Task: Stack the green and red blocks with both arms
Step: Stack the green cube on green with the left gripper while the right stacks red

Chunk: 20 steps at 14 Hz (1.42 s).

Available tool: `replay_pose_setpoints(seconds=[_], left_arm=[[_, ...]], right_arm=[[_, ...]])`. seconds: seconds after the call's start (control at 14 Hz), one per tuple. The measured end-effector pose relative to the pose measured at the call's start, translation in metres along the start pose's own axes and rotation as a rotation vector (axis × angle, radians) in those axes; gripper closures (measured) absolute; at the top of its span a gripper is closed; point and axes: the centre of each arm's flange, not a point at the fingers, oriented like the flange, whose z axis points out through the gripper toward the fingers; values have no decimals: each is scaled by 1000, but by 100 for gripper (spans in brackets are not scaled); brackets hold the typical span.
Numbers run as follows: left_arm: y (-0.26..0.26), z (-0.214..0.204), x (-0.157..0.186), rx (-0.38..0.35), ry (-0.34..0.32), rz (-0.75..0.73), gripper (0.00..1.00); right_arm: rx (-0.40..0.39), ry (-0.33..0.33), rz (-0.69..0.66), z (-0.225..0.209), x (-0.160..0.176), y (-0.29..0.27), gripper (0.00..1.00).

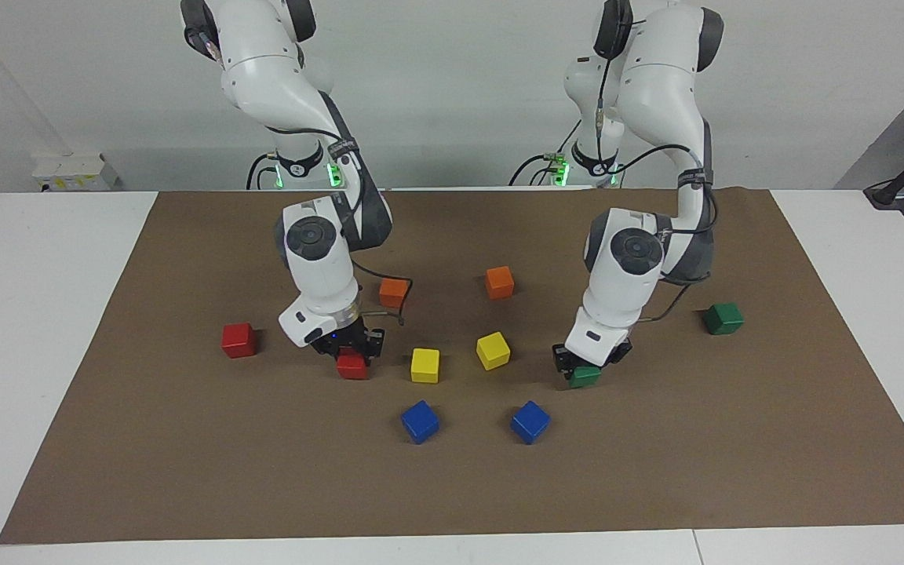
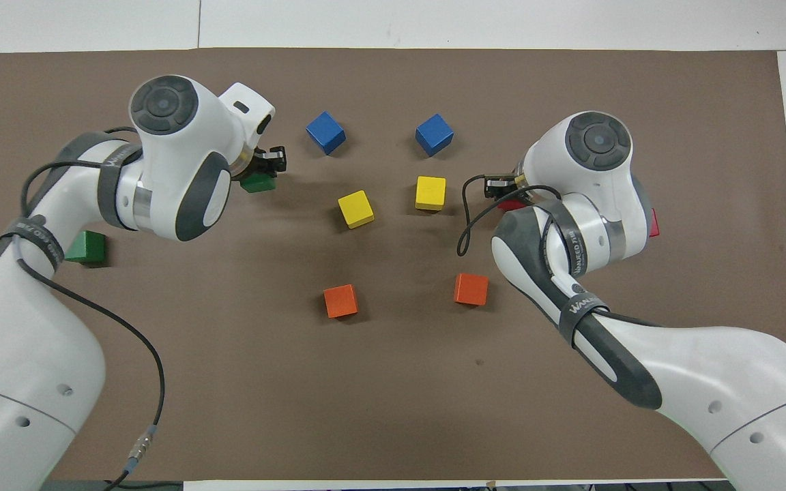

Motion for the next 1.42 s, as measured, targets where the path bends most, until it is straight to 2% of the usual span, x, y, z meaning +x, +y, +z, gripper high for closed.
replay_pose_setpoints(seconds=[0.14, 0.28, 0.43, 0.64, 0.93, 1.14, 1.42], left_arm=[[-55, -40, 11, 21, -17, -10, 45], [-123, -69, 17, 38, -43, 43, 45], [-191, -77, 18, 45, -58, 82, 45], [-267, -62, 5, 47, -99, 70, 45], [-303, -37, -13, 46, -65, 98, 45], [-318, -22, -27, 46, -44, 97, 45], [-321, -16, -36, 36, -29, 103, 45]], right_arm=[[-18, -16, -72, -49, 17, 34, 45], [-26, -22, -159, -88, 22, 92, 45], [-33, -55, -195, -99, 15, 142, 45], [-35, -83, -200, -88, -10, 177, 45], [-35, -46, -205, -73, -26, 212, 45], [-37, -1, -202, -60, -31, 217, 45], [-35, 18, -209, -48, -36, 214, 45]])
